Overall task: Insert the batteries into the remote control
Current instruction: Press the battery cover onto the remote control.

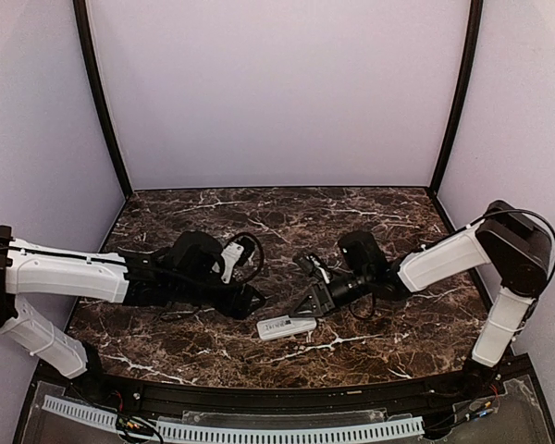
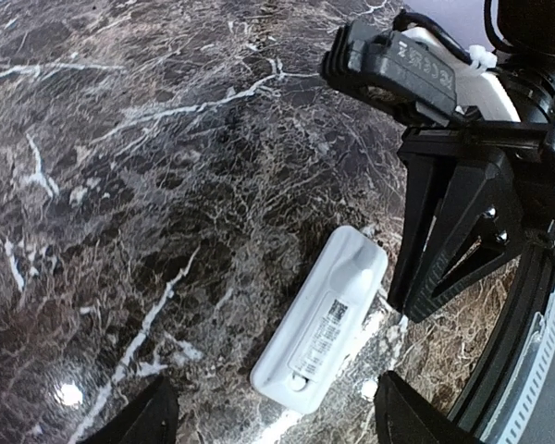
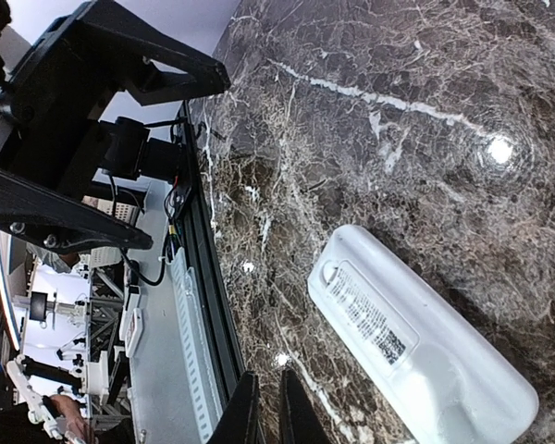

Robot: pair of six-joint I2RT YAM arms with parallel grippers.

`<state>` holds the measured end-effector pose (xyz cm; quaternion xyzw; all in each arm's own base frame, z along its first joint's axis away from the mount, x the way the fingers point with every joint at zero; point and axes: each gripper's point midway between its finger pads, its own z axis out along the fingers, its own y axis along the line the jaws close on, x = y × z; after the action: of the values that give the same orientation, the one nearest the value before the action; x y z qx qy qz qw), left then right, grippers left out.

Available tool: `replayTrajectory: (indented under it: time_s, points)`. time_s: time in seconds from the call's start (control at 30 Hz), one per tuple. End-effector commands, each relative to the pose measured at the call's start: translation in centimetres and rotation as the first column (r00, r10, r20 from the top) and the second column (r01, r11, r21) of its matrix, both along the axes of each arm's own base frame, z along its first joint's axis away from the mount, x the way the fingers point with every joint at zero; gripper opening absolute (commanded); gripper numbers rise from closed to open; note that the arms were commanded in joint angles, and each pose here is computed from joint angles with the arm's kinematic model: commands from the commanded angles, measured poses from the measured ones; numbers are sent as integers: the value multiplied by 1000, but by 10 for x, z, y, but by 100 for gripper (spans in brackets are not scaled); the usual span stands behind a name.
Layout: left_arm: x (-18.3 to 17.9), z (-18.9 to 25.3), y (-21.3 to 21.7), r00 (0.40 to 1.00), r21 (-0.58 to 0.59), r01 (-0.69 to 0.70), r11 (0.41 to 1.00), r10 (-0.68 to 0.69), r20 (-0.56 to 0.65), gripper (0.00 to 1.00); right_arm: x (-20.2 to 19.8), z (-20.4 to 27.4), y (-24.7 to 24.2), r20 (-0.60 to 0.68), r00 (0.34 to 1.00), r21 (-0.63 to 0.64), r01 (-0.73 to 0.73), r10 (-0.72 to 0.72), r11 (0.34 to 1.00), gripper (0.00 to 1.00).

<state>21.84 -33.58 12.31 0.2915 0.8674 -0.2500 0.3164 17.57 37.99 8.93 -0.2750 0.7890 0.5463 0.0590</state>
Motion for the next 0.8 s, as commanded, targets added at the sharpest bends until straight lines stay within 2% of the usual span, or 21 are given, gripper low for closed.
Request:
replayTrajectory:
  time_s: [0.0, 0.1, 0.27, 0.43, 0.77]
  points:
    - [-1, -14, 17, 979, -105, -186, 977, 175, -104, 74, 3, -3, 15, 44, 999, -17, -8, 9, 1000, 8]
    - [-2, -28, 26, 950, -99, -277, 956, 258, -174, 74, 4, -9, 19, 55, 998, -45, -16, 19, 999, 8]
    - [-4, -48, 33, 922, -57, -352, 934, 335, -194, 74, 3, -20, 25, 72, 997, -90, -32, 39, 995, 7]
    - [-9, -56, 23, 918, -58, -353, 934, 334, -212, 73, 2, -33, 30, 70, 996, -124, -46, 55, 991, 7]
    - [-17, -75, 9, 908, -5, -366, 931, 356, -221, 69, 1, -75, 21, 68, 996, -271, -40, 61, 962, 6]
